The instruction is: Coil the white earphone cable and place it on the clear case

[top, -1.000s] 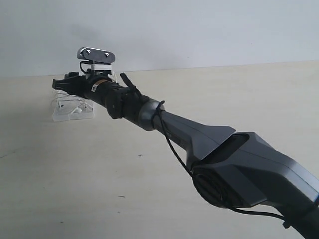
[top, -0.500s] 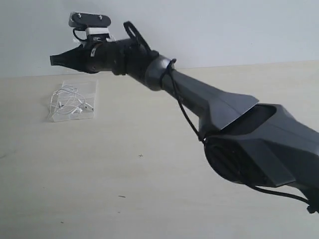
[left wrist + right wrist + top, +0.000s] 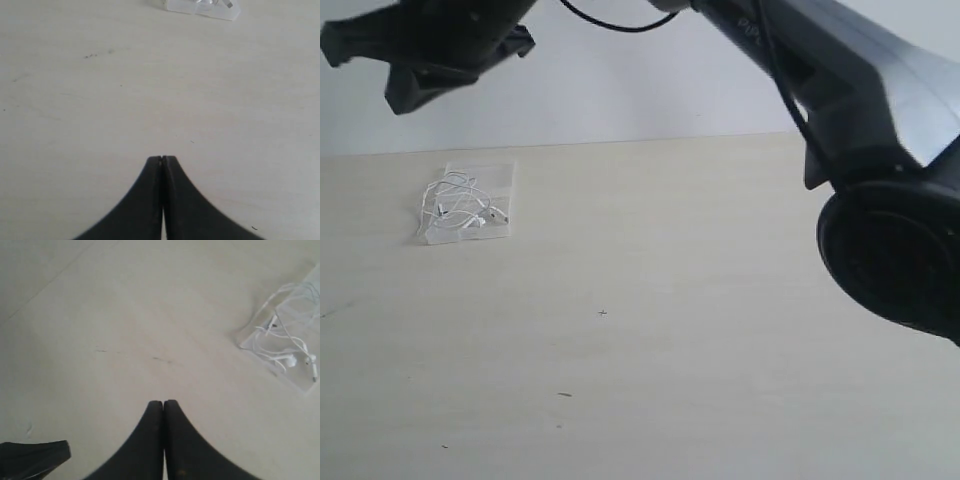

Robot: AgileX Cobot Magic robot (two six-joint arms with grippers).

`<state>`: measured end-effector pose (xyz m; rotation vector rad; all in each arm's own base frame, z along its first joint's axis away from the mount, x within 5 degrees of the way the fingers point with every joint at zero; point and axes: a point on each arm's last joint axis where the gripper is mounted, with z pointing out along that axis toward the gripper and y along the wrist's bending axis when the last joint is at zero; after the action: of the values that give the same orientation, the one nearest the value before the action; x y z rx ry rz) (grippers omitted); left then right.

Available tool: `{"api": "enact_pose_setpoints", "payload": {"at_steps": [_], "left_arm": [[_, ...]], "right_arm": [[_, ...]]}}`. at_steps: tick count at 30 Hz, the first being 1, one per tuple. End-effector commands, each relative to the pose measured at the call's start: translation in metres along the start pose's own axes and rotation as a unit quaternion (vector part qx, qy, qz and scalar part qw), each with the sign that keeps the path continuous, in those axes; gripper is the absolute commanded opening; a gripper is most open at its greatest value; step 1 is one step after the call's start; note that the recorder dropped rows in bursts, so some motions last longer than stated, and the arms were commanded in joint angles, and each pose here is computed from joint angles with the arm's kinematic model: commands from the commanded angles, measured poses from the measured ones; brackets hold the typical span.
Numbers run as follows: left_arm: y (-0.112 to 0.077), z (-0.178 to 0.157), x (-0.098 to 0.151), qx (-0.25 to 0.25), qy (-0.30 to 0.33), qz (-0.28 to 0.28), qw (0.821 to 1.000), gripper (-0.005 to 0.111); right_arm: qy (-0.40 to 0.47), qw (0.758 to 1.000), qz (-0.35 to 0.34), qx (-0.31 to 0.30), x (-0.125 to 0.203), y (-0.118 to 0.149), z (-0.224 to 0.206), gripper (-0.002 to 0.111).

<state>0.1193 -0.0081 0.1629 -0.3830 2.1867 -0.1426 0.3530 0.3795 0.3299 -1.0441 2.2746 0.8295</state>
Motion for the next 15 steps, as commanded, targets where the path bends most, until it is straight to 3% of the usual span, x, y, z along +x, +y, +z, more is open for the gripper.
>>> {"api": "enact_pose_setpoints", "payload": {"at_steps": [1,7,10,14,15], "left_arm": [[0.001,0.000,0.002,-0.004,0.002,-0.003,1.000,0.000],[0.001,0.000,0.002,-0.004,0.002,-0.003,1.000,0.000],[0.001,0.000,0.002,-0.004,0.002,-0.003,1.000,0.000],[0.001,0.000,0.002,-0.004,0.002,-0.003,1.000,0.000],[0.001,0.000,0.002,-0.004,0.002,-0.003,1.000,0.000]], "right_arm": [[-0.032,0.999,-0.039,-0.001,-0.011,0.042,-0.039,0.000],[-0.053,0.995,-0.089,-0.012,-0.008,0.107,-0.093,0.000],[-0.021,0.990,-0.134,0.043,0.023,0.138,-0.133,0.000],[0.010,0.990,-0.139,0.036,0.063,0.153,-0.172,0.000],[0.009,0.990,-0.137,0.041,0.085,0.154,-0.201,0.000]]}}
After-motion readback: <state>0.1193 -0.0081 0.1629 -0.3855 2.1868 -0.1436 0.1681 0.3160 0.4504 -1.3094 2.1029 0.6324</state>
